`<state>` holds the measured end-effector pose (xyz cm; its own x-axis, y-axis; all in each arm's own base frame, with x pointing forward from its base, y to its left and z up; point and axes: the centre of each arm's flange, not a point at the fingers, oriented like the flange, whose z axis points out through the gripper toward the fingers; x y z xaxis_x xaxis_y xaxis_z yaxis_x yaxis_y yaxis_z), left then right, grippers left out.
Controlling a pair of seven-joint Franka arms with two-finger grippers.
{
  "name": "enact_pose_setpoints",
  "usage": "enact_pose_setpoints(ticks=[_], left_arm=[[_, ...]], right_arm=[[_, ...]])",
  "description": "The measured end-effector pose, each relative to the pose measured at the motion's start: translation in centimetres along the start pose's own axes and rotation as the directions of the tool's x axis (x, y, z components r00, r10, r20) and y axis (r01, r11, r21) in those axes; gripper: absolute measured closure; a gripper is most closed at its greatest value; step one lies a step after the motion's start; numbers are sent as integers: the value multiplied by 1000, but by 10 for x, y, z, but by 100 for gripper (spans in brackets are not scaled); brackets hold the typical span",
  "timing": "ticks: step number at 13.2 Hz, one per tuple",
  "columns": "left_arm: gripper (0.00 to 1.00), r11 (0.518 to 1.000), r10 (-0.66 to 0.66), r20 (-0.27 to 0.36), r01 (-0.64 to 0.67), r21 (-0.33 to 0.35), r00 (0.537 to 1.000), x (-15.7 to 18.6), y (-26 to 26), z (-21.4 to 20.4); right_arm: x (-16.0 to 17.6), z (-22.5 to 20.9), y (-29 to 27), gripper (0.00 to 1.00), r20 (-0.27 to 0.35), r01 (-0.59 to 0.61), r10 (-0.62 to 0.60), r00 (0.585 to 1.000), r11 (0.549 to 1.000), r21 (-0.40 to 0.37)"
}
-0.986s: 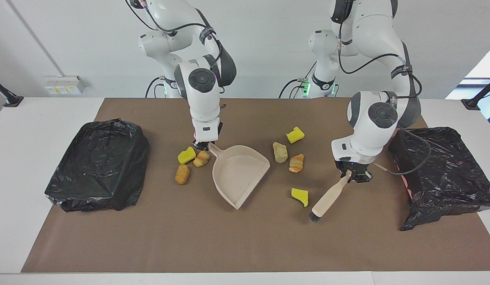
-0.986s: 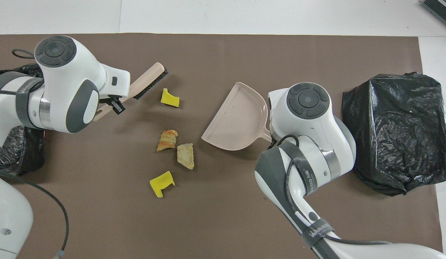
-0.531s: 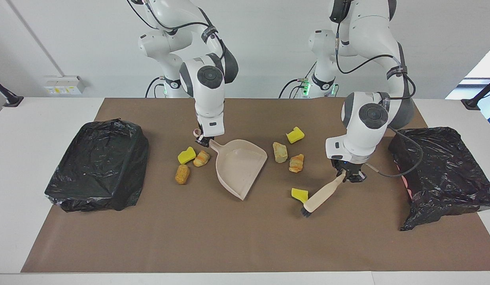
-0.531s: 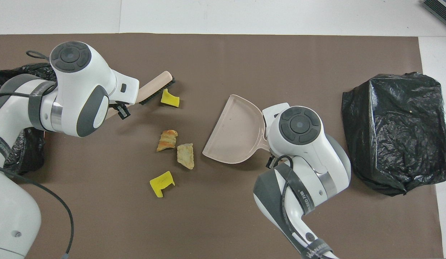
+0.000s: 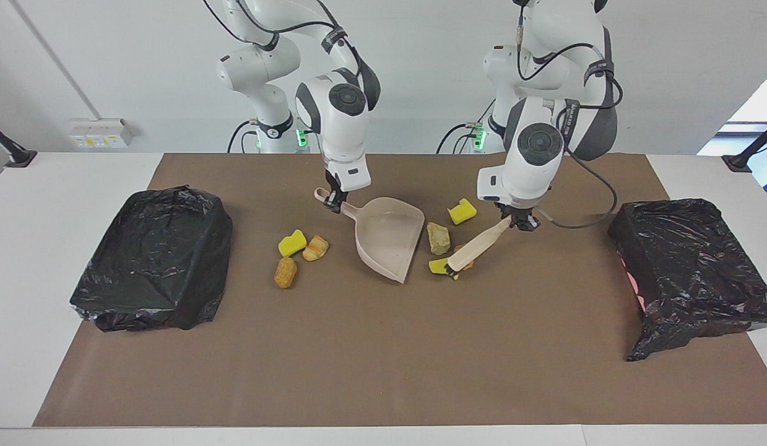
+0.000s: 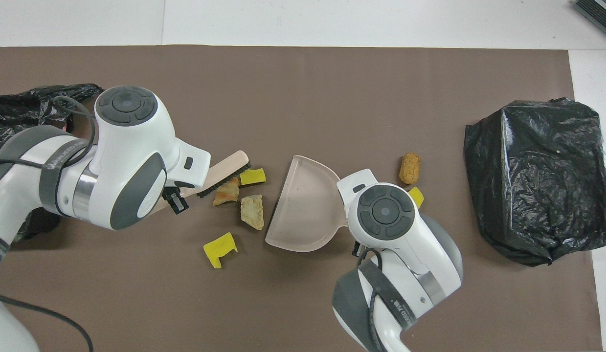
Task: Sweep and dump trash in bin
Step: 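Sweep the bread and sponge pieces into the dustpan with the left gripper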
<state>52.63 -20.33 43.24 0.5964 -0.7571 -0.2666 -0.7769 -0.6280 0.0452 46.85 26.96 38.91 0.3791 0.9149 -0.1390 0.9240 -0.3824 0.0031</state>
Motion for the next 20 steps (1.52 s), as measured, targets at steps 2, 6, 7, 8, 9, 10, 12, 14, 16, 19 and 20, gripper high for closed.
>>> enact_pose_setpoints(ticks=[2,6,7,8,9,10,12,14,16,19,20], left_arm=[[74,987,-159,-3,159,0,987,-12,4,-2],[74,873,-487,-53,487,-8,872,-20,1,31],[74,850,-526,-60,526,-13,849,-21,5,45],[74,833,-554,-49,553,-22,831,-23,10,58],[74,822,-569,-37,568,-42,821,-22,16,71],[74,817,-576,-38,572,-70,817,-19,24,81],[74,818,-571,-51,563,-117,819,-10,42,84],[74,830,-547,-56,533,-164,835,4,73,78],[74,859,-498,-62,482,-174,865,18,110,74],[74,884,-439,-53,420,-206,897,30,168,67],[74,883,-431,-33,415,-219,902,30,181,65]], right_arm=[[-1,3,-4,69,0,8,-8,1000,999,42],[-6,6,-2,69,-3,74,-74,997,994,78],[-6,6,-2,69,-10,87,-87,996,993,76],[-4,6,-1,69,-18,92,-91,996,993,69],[-4,8,-2,69,-18,93,-92,996,993,69],[-2,11,-2,69,-17,95,-94,995,993,70],[0,16,-2,69,-13,97,-96,995,993,73],[0,16,-2,69,-13,97,-96,995,993,74],[0,16,-2,69,-13,97,-96,995,993,74],[0,16,-2,69,-13,97,-96,995,993,74],[0,16,-2,69,-13,97,-96,995,993,74]])
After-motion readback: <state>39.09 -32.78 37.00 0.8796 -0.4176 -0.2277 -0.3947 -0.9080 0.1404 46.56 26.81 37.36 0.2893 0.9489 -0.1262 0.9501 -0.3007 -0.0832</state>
